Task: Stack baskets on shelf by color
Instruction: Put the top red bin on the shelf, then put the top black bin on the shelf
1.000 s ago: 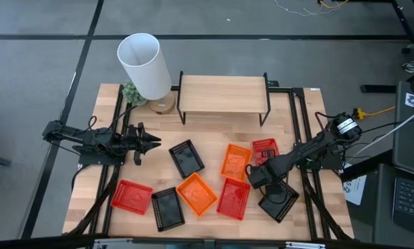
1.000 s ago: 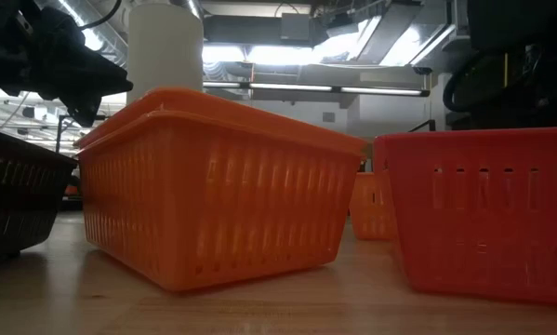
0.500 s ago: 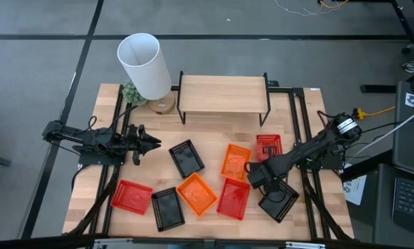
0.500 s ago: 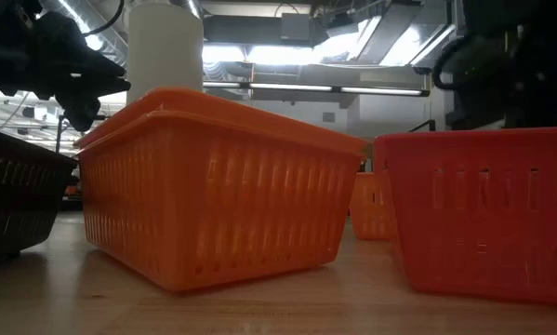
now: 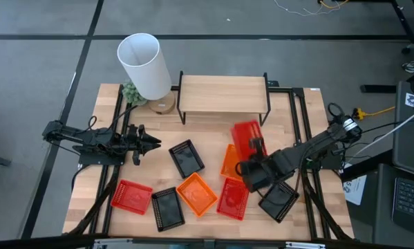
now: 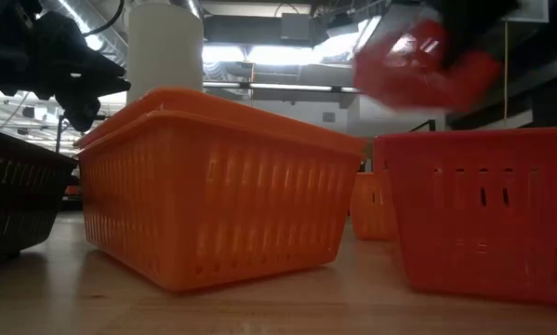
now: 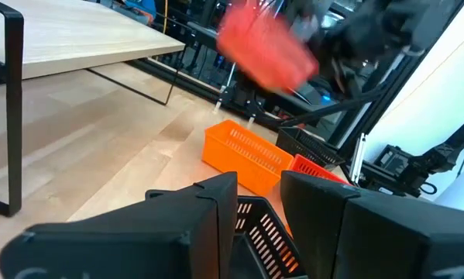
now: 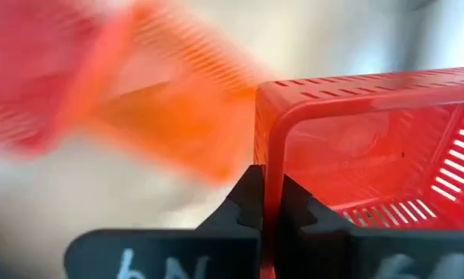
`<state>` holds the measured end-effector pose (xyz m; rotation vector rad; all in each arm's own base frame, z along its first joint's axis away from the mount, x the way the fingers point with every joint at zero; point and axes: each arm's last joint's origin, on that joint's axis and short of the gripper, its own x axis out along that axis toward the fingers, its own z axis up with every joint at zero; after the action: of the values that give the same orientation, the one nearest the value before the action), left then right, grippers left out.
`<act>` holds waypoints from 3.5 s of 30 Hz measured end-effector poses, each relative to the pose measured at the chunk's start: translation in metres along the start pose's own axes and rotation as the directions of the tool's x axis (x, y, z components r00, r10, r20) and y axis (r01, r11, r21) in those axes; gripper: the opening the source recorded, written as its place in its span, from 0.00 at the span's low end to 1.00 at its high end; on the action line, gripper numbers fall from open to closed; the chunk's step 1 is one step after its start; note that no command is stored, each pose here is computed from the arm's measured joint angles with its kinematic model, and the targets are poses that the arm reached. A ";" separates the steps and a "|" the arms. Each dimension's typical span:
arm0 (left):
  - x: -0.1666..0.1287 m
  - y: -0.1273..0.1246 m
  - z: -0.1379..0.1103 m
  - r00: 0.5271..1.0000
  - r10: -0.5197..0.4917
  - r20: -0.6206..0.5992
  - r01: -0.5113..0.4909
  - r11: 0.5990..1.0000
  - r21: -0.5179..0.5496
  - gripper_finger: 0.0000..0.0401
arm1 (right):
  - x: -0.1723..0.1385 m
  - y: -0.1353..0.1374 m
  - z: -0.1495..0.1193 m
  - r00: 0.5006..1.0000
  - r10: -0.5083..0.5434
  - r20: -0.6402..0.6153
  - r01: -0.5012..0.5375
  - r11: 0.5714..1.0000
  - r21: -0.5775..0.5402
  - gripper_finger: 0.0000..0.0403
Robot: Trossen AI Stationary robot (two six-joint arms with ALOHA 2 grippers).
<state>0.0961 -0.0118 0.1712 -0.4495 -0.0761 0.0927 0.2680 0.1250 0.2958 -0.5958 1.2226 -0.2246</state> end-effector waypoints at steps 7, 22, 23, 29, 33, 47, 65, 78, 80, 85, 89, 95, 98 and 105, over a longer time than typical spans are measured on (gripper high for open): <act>0.000 0.000 0.000 1.000 -0.001 0.000 0.001 1.000 0.002 0.23 | -0.014 -0.065 0.019 0.880 -0.472 0.059 0.475 0.879 -0.038 0.00; 0.000 0.000 0.000 1.000 0.000 0.000 0.000 0.991 0.137 0.23 | 0.071 -0.239 -0.053 0.969 0.231 -0.089 -0.174 0.893 0.416 0.00; 0.000 0.000 0.000 1.000 0.000 0.001 0.000 0.988 0.152 0.23 | 0.076 -0.239 -0.057 0.963 0.253 -0.096 -0.195 0.895 0.402 0.00; 0.000 0.000 0.000 1.000 0.000 0.001 0.000 0.988 0.156 0.23 | 0.093 -0.229 -0.065 0.936 0.328 -0.126 -0.265 0.895 0.358 0.00; 0.000 0.000 0.000 1.000 0.000 0.001 0.000 0.988 0.156 0.23 | 0.098 -0.227 -0.066 0.933 0.333 -0.138 -0.263 0.890 0.373 0.00; 0.000 0.000 0.000 1.000 0.000 0.001 0.000 0.988 0.157 0.23 | 0.102 -0.226 -0.065 0.940 0.315 -0.131 -0.250 0.897 0.364 0.11; 0.000 0.000 0.000 1.000 0.000 0.001 0.000 0.988 0.157 0.23 | 0.078 -0.240 -0.055 0.965 0.258 -0.052 -0.206 0.863 0.462 0.28; 0.000 0.000 0.000 1.000 0.000 0.001 0.000 0.988 0.157 0.23 | 0.046 -0.185 -0.015 0.704 0.671 0.234 -0.687 0.559 0.463 0.27; 0.000 0.000 0.000 1.000 0.000 0.001 0.000 0.988 0.157 0.23 | 0.045 -0.168 -0.009 0.697 0.690 0.197 -0.695 0.580 0.426 0.27; 0.000 0.000 0.000 1.000 -0.001 0.002 0.000 0.988 0.156 0.23 | 0.042 -0.127 -0.007 0.678 0.734 0.044 -0.698 0.624 0.350 0.27; 0.000 -0.001 0.002 1.000 -0.009 0.018 0.006 0.989 0.150 0.23 | 0.039 -0.101 -0.013 0.634 0.768 -0.088 -0.709 0.623 0.330 0.27; 0.000 -0.002 0.009 0.994 0.012 0.104 -0.017 0.999 0.052 0.23 | 0.043 -0.070 -0.013 0.615 0.775 -0.146 -0.690 0.618 0.376 0.27; -0.001 -0.006 0.012 0.992 -0.071 0.106 0.070 0.997 0.011 0.23 | 0.046 -0.056 -0.014 0.611 0.775 -0.161 -0.680 0.618 0.395 0.27; 0.002 -0.018 0.023 0.974 -0.222 0.049 0.221 0.975 0.025 0.23 | 0.049 -0.034 -0.014 0.607 0.775 -0.175 -0.630 0.603 0.489 0.27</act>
<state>0.0975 -0.0175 0.2001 -0.4165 -0.1750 -0.1147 0.2767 0.0691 0.2712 0.3487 1.6478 0.1313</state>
